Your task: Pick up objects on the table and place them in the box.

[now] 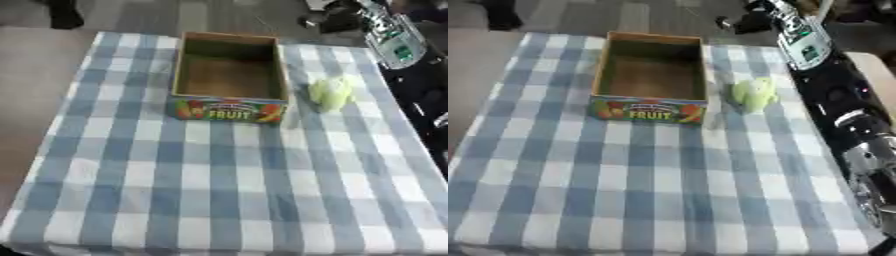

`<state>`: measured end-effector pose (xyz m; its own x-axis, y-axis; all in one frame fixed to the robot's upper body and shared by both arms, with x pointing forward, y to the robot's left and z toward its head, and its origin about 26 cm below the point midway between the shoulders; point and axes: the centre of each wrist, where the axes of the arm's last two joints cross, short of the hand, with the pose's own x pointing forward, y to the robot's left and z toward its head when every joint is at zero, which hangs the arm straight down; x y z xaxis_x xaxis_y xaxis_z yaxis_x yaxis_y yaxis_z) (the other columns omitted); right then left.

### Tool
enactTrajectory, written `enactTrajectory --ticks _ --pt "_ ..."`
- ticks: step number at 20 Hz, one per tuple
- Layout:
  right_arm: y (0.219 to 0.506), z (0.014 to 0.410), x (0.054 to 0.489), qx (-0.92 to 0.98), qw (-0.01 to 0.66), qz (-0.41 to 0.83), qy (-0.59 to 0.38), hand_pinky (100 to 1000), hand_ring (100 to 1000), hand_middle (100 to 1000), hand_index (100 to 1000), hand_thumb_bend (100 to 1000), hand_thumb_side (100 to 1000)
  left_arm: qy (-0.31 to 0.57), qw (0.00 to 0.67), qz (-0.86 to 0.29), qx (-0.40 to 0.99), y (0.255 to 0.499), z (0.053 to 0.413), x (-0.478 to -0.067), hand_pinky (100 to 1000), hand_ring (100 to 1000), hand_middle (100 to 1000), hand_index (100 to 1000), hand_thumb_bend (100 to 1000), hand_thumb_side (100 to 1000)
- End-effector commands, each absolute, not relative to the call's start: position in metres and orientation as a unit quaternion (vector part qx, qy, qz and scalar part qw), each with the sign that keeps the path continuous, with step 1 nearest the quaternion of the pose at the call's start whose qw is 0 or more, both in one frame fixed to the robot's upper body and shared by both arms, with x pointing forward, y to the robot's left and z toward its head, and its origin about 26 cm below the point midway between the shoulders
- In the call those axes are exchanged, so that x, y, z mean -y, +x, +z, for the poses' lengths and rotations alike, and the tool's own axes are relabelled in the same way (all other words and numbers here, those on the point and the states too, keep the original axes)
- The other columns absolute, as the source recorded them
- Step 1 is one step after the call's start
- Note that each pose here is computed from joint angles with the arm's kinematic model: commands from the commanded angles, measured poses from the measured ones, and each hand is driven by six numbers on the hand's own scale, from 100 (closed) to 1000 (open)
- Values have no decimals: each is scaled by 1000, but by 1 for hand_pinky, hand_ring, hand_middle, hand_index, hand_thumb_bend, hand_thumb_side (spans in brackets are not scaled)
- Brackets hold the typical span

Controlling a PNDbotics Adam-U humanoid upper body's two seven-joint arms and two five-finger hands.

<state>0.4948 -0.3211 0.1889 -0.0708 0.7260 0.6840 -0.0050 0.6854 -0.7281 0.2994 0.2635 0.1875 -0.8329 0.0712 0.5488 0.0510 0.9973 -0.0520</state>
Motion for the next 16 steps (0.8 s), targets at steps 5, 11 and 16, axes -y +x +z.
enactTrajectory --ticks 5,11,16 --pt "494 168 350 622 631 298 -355 822 879 854 868 414 211 -32 272 7 962 297 196 -265 631 561 597 712 100 604" --pt "486 137 374 577 641 325 -388 832 886 856 867 426 268 -30 272 8 962 297 196 -265 631 560 597 712 100 604" --pt "476 114 394 551 644 345 -404 826 879 845 862 431 288 -28 273 8 961 297 195 -266 631 560 596 713 100 604"
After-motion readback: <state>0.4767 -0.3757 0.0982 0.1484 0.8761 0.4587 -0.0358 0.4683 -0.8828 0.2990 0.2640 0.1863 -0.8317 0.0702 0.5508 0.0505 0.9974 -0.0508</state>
